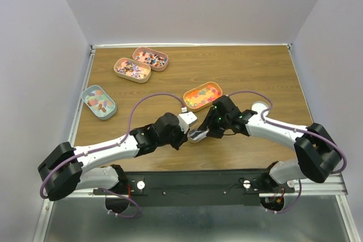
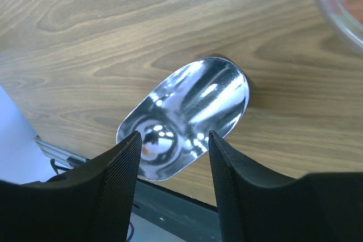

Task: Pack the candies
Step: Place the spatula at the center of the board.

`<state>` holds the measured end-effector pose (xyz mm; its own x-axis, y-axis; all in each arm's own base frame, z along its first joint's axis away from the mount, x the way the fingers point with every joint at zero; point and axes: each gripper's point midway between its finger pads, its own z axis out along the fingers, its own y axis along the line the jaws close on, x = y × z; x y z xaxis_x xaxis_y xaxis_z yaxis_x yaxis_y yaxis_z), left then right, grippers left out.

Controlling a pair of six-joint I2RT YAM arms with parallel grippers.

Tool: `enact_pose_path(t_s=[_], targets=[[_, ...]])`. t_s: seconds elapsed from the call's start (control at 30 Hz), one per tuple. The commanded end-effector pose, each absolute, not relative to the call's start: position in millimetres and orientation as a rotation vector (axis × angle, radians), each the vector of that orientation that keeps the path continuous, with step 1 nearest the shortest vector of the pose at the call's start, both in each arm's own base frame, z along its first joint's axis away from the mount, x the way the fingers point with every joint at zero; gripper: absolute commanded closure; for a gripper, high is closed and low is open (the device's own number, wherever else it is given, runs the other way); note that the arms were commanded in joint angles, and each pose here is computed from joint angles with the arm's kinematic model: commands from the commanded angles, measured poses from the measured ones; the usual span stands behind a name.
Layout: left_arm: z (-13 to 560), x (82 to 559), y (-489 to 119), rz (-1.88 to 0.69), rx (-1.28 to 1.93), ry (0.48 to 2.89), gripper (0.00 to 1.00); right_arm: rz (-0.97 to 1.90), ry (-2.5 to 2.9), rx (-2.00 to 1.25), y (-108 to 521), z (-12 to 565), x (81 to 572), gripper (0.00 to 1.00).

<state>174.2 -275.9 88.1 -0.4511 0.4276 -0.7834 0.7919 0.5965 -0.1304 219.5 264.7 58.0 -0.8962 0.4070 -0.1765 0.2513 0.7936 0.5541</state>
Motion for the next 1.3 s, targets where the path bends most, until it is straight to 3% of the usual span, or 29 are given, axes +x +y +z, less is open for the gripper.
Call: enact_pose_path(t_s=[0.0,0.8,1.27], targets=[[90.0,176.4,-281.0,-0.638,0.958,2.074,1.0,0.623,2.766,0.584,237.7,42.3,193.9,0.42],[86.5,172.3,-286.9,-0.637,0.99,2.089,1.0,0.359,2.864,0.595,200.4,33.9,170.4,0.4],[86.4,171.0,-287.8,-0.638,0.996,2.089,1.0,0.488,2.787,0.578,236.5,64.6,208.7,0.39]])
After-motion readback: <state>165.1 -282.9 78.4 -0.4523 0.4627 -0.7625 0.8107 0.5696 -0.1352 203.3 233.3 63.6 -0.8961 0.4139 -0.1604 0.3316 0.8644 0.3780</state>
